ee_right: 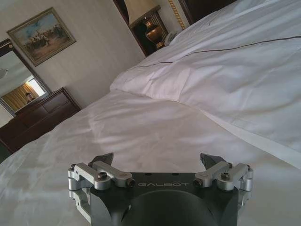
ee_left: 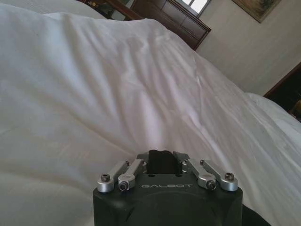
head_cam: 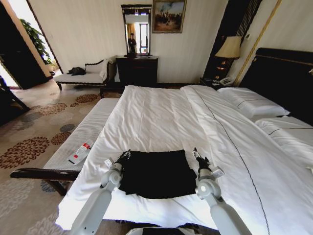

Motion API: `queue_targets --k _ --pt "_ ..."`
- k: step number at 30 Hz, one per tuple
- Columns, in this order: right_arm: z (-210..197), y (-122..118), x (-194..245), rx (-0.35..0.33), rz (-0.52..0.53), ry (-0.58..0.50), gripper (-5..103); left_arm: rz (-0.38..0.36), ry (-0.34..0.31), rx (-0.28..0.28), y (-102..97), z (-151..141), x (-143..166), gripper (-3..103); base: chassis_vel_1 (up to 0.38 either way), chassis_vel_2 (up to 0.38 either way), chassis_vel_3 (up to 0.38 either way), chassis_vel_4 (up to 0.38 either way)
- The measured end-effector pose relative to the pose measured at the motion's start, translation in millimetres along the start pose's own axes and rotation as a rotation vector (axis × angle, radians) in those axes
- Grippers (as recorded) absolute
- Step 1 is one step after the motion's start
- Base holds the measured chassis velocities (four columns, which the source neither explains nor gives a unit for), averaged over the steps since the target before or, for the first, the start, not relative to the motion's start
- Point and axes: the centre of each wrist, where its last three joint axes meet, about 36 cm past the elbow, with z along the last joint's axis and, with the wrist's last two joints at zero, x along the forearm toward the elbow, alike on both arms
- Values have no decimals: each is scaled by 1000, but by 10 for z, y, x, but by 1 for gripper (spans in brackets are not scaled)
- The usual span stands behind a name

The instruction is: Fold the clothes on the bed.

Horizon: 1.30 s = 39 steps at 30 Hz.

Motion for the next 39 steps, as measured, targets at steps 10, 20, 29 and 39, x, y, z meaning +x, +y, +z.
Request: queue_targets --k 10,20,29,39 --pt "-29 -16 -94 8 8 -5 100 -6 -20 24 21 -36 60 2 0 0 0 0" --pt "-127 18 -413 40 -68 114 100 -43 -66 12 244 -332 125 2 0 0 0 0" --pt "-18 86 -568 -63 -254 285 100 -52 -74 15 277 -392 129 2 0 0 0 0" --pt "335 -75 -722 -88 -386 346 100 -44 -78 17 245 -406 146 2 0 0 0 0"
